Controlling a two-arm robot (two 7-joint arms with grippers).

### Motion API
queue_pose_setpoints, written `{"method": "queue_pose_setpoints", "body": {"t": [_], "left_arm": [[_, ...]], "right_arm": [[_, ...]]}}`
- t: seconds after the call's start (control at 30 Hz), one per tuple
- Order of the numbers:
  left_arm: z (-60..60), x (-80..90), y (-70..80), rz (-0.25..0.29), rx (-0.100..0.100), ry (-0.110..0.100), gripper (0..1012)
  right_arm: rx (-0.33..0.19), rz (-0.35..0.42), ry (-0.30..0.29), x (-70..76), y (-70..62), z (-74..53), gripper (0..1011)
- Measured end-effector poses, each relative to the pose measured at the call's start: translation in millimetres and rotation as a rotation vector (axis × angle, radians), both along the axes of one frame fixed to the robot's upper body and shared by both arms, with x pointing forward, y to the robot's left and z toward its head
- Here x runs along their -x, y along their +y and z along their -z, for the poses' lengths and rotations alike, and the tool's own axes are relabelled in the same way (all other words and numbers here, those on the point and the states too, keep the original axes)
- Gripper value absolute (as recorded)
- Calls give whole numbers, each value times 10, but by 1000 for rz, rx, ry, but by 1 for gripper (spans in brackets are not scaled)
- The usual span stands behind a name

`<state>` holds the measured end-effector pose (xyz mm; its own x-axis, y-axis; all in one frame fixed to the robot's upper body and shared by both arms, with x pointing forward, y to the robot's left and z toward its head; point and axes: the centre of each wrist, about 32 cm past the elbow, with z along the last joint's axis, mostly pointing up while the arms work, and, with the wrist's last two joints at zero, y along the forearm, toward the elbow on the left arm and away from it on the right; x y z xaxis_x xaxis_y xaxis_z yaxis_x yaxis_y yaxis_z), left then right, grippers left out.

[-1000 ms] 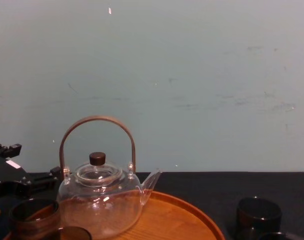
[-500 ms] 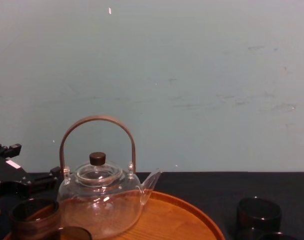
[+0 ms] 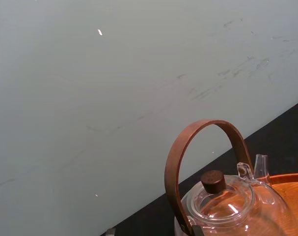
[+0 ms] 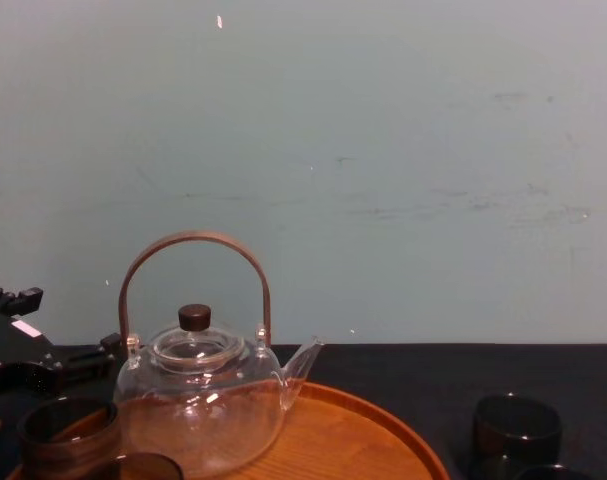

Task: Pick up the glass from the table and place it on the tray.

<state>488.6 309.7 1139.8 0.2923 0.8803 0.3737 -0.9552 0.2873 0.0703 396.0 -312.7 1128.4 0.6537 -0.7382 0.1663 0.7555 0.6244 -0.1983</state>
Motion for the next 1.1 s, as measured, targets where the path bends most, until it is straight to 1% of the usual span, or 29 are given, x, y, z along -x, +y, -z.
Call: {"method": "queue_pose_setpoints", "body": {"t": [0.17, 0.3, 0.4, 0.6, 1.1], "left_arm": [[0, 0, 0, 0, 0, 0, 1001], [0, 0, 0, 0, 0, 0, 1001], [-1, 0, 0, 0, 0, 0, 1001], [0, 0, 0, 0, 0, 0, 1001], [0, 0, 0, 0, 0, 0, 1001]], "right_arm": [[0, -2, 22, -14, 0, 37, 1002], [-8, -2, 54, -69, 3, 62, 1002], [-12, 1, 67, -115, 5, 72, 1002], [-11, 11, 81, -202, 26, 89, 1002], [-14, 5, 103, -340, 98, 158, 1002]]}}
